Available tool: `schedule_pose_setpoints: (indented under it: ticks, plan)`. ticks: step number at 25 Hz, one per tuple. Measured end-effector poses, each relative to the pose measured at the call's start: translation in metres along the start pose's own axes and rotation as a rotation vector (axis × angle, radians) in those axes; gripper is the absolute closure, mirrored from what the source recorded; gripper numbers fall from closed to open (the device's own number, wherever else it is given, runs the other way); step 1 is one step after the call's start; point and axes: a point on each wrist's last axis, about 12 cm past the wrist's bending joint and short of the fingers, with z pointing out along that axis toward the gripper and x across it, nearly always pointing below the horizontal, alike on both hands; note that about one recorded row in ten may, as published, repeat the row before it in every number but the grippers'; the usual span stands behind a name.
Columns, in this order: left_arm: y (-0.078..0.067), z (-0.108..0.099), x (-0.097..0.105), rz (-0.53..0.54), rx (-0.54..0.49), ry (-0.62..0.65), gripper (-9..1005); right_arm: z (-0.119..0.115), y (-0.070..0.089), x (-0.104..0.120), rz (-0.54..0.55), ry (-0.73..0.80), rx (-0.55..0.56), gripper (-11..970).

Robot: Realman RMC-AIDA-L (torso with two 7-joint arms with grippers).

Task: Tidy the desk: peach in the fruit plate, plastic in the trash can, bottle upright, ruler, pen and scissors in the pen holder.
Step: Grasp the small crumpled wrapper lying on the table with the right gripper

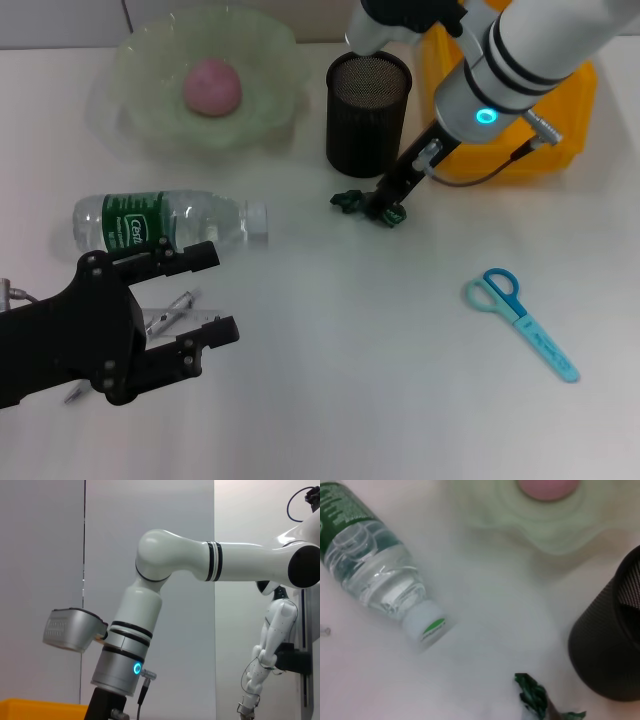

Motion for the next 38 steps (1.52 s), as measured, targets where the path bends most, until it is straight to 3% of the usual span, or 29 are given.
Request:
schedule_pose_setpoints:
  ticks: [38]
  plan:
    - [0.002, 0.003, 0.002, 0.013, -0.003, -0.006, 362, 0.02, 0.004, 0.004, -0.029, -0.012, 0.045, 256]
